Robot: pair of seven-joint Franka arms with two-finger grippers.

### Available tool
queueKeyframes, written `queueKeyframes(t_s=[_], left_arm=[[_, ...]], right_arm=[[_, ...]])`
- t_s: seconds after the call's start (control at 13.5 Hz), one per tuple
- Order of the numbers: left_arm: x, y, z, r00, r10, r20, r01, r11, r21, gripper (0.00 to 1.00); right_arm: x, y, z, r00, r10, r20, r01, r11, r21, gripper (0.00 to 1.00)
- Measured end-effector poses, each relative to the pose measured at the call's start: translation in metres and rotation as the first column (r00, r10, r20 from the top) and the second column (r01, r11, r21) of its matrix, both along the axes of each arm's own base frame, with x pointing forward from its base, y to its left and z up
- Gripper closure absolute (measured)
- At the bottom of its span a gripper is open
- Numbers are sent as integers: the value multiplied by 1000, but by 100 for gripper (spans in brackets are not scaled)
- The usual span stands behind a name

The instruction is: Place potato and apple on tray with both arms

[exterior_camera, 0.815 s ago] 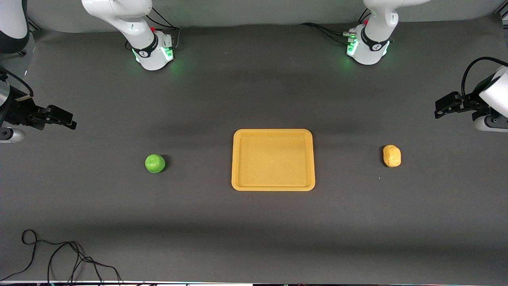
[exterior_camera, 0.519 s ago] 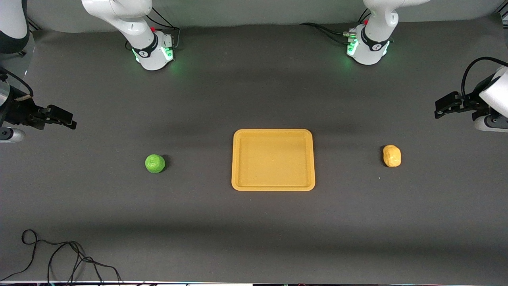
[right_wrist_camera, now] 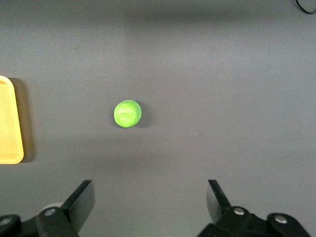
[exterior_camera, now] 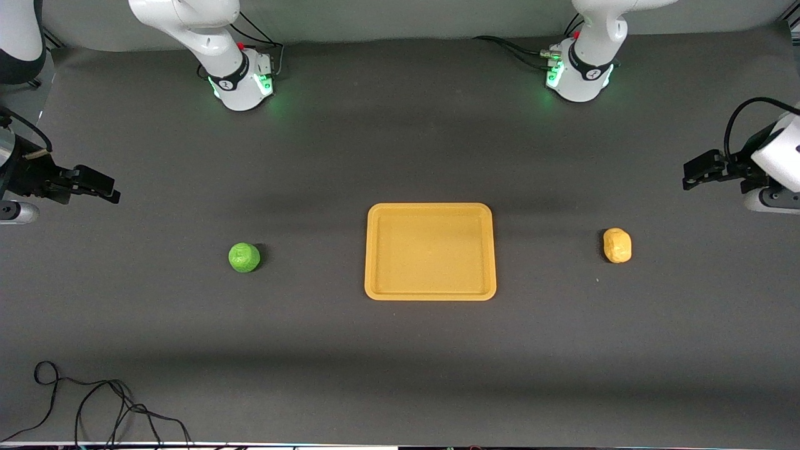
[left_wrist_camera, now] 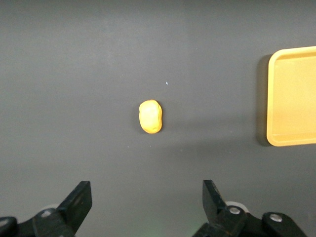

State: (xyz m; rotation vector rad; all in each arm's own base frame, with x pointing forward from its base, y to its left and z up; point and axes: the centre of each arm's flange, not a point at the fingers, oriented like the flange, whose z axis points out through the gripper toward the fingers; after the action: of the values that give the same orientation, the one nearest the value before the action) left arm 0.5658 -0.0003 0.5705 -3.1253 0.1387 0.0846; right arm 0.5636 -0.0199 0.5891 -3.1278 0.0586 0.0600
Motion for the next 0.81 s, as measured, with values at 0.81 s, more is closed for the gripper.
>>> queueKeyframes(t_s=[0.81], left_arm=[[27,53,-299,999,24,-35,-26,999,-39,0]], right_arm=[[0,0,0,1000,-1,0,1,1000,0,0]])
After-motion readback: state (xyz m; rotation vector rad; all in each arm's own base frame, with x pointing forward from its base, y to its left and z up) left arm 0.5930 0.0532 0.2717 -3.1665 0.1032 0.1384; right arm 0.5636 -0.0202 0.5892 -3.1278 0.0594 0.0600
